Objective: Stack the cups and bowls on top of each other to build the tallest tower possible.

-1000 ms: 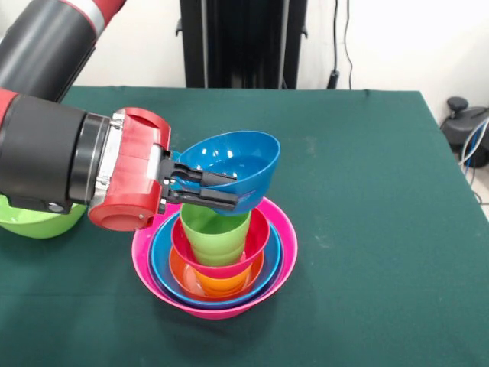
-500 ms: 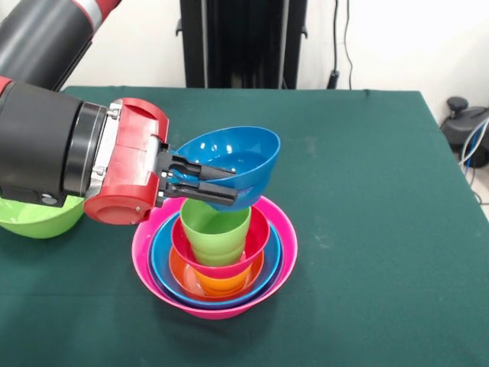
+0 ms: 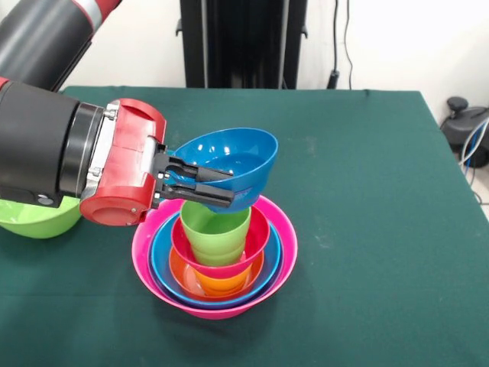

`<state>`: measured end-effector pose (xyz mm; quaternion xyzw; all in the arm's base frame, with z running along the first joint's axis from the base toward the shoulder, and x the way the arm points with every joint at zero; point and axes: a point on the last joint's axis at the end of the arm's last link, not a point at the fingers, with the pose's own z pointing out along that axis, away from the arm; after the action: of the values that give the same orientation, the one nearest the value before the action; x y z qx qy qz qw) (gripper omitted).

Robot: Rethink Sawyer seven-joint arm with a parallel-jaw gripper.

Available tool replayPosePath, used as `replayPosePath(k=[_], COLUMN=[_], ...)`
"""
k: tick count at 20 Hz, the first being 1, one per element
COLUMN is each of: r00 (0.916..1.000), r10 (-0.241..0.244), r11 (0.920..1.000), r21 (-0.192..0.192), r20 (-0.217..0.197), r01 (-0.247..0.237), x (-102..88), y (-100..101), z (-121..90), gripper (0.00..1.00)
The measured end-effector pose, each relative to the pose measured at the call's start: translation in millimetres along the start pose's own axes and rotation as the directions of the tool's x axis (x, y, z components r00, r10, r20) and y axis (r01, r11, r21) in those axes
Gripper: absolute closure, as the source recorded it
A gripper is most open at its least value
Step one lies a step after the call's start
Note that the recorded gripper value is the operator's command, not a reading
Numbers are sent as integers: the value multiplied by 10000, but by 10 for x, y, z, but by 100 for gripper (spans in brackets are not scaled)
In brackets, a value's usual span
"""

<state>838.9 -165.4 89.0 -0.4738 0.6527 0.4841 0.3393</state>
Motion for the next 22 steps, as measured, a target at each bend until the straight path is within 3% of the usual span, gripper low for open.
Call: replayPosePath(k=[14,22], r00=[10000,9999], r10=[-1,63], r11=[9992,9987], r21=[404,504], r20=[72,-157], r01=[-2,-55], x=[2,41], y=[-31,-48], z=[-148,-148], gripper=[100,100])
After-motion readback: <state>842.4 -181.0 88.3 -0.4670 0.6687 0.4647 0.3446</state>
